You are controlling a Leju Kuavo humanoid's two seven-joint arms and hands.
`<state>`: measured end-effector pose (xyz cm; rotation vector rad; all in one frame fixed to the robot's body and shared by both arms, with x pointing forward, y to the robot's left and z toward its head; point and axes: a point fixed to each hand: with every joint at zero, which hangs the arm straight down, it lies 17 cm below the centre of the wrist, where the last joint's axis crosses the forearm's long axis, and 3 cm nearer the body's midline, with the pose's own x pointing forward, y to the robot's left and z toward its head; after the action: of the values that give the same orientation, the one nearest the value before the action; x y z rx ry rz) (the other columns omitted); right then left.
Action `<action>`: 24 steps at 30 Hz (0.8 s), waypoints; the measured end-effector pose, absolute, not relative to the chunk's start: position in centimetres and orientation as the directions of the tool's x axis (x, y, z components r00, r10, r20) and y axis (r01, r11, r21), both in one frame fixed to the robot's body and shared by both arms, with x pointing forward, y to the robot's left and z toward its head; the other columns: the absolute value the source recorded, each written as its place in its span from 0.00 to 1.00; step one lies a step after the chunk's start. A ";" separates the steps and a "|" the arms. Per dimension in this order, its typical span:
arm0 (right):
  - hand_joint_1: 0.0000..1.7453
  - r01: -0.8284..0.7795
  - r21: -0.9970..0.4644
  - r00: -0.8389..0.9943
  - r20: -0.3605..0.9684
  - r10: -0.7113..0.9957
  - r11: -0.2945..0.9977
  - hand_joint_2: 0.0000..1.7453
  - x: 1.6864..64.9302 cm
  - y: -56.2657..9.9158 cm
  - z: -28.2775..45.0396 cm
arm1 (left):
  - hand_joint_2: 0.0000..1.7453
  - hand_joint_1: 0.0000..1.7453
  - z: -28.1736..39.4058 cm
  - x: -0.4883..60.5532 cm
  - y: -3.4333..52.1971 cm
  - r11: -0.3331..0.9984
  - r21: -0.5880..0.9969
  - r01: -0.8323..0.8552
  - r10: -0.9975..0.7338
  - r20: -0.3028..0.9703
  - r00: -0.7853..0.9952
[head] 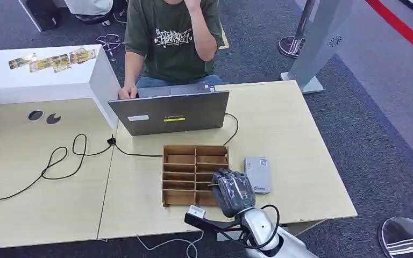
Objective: Pass the card to the sensor for recognition and then transmit it.
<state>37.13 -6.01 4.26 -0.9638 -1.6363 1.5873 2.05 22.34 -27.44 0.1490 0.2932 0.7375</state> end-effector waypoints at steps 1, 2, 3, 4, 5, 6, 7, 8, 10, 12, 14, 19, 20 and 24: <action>0.77 0.063 -0.998 -0.515 -0.037 0.856 -0.005 1.00 37.1 -6.0 4.3 | 0.00 0.00 -27.4 2.0 22.3 0.732 0.236 -0.639 0.681 -0.210 0.702; 0.77 0.063 -0.998 -0.515 -0.036 0.856 -0.004 1.00 37.1 -6.0 4.3 | 0.00 0.00 -27.4 2.0 22.3 0.732 0.236 -0.639 0.681 -0.210 0.702; 0.77 0.063 -0.998 -0.515 -0.035 0.856 -0.002 1.00 37.1 -5.9 4.3 | 0.00 0.00 -27.4 2.0 22.3 0.732 0.236 -0.639 0.681 -0.210 0.702; 0.79 0.063 -0.998 -0.515 -0.034 0.856 -0.002 1.00 37.1 -5.9 4.3 | 0.00 0.00 -27.4 2.0 22.3 0.732 0.236 -0.639 0.681 -0.210 0.702; 0.79 0.063 -0.998 -0.515 -0.034 0.856 -0.002 1.00 37.1 -5.9 4.3 | 0.00 0.00 -27.4 2.0 22.3 0.732 0.236 -0.639 0.681 -0.210 0.702; 0.79 0.063 -0.998 -0.515 -0.033 0.856 -0.001 1.00 37.1 -5.9 4.3 | 0.00 0.00 -27.4 2.0 22.3 0.732 0.236 -0.639 0.681 -0.210 0.702; 0.80 0.063 -0.998 -0.515 -0.033 0.856 -0.001 1.00 37.1 -5.9 4.3 | 0.00 0.00 -27.4 2.0 22.3 0.732 0.236 -0.639 0.680 -0.210 0.702; 0.80 0.062 -0.998 -0.515 -0.033 0.856 0.000 1.00 37.1 -5.9 4.3 | 0.00 0.00 -27.4 2.0 22.3 0.732 0.236 -0.639 0.680 -0.210 0.702; 0.79 0.062 -0.998 -0.516 -0.031 0.856 0.001 1.00 37.1 -5.8 4.4 | 0.00 0.00 -27.4 2.1 22.3 0.733 0.236 -0.638 0.680 -0.210 0.703; 0.81 0.061 -0.998 -0.516 -0.027 0.856 0.005 1.00 37.1 -5.8 4.4 | 0.00 0.00 -27.4 2.1 22.3 0.733 0.236 -0.638 0.680 -0.210 0.703; 0.80 0.060 -0.998 -0.517 -0.020 0.856 0.013 1.00 37.1 -5.8 4.4 | 0.00 0.00 -27.4 2.1 22.3 0.733 0.236 -0.638 0.680 -0.210 0.703; 0.82 0.075 -0.995 -0.511 0.017 0.860 0.064 1.00 37.2 -5.7 5.4 | 0.00 0.00 -27.4 2.0 22.4 0.733 0.236 -0.638 0.680 -0.210 0.703; 0.82 0.083 -0.994 -0.507 0.025 0.861 0.077 1.00 37.3 -5.8 5.9 | 0.00 0.00 -27.4 2.0 22.4 0.733 0.236 -0.638 0.680 -0.210 0.703; 0.83 0.118 -0.983 -0.489 0.069 0.870 0.144 1.00 37.7 -6.3 7.8 | 0.00 0.00 -27.4 2.0 22.4 0.731 0.237 -0.640 0.682 -0.209 0.701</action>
<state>37.67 -6.34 7.83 -0.9529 -1.7428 1.4037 2.03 22.39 -27.45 0.1508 0.2928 0.7390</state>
